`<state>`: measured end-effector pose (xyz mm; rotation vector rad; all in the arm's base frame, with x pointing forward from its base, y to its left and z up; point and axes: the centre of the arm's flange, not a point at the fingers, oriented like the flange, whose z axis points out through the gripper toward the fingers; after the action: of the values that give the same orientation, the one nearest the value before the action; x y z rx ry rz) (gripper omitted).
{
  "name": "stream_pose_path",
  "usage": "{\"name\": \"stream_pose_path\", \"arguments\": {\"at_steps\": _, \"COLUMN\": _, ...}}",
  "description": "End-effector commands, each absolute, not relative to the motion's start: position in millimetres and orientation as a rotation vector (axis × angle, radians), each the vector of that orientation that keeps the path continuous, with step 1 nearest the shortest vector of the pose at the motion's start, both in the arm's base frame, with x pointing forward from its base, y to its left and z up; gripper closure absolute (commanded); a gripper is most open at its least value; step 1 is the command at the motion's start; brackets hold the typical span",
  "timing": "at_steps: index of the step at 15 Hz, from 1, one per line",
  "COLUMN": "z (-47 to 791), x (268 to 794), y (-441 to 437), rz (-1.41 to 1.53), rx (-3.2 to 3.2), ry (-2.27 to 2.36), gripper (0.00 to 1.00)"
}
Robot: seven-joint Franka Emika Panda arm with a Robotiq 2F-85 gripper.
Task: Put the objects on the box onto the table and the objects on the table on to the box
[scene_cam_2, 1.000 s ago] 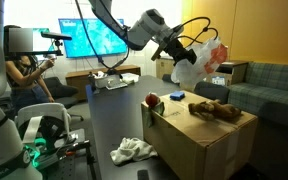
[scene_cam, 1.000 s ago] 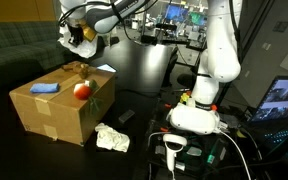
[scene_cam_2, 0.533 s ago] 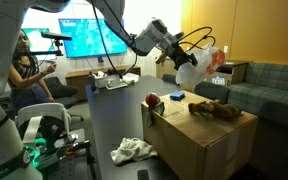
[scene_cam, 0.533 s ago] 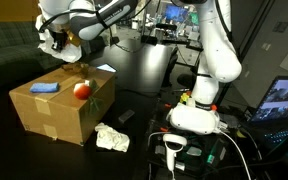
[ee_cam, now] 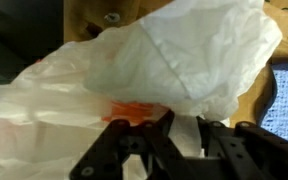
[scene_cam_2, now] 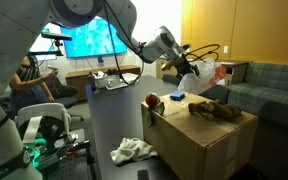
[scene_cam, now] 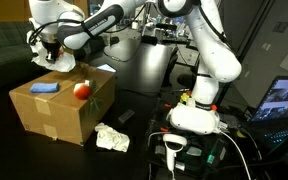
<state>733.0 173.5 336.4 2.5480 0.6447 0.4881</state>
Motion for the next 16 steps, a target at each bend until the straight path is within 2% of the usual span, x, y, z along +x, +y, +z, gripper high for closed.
{"name": "stream_pose_path", "arguments": {"at_steps": 1, "z": 327, "x": 773, "y": 177, "rz": 0.465, "rx": 2.591, "ry": 0.712, "gripper": 0.98}}
{"name": "stream_pose_path", "arguments": {"at_steps": 11, "z": 291, "x": 797, "y": 150, "rz": 0.350, "rx": 2.739, "ry": 0.707, "gripper": 0.96}}
{"name": "stream_pose_path", "arguments": {"at_steps": 13, "z": 288, "x": 799, "y": 143, "rz": 0.331, "rx": 2.757, "ry": 0.690, "gripper": 0.65}}
{"name": "stream_pose_path", "arguments": {"at_steps": 14, "z": 288, "x": 799, "y": 140, "rz": 0.323, "rx": 2.763, "ry": 0.679, "gripper": 0.60}}
{"name": "stream_pose_path", "arguments": {"at_steps": 16, "z": 285, "x": 800, "y": 136, "rz": 0.313, "rx": 2.771, "ry": 0.659, "gripper": 0.45}}
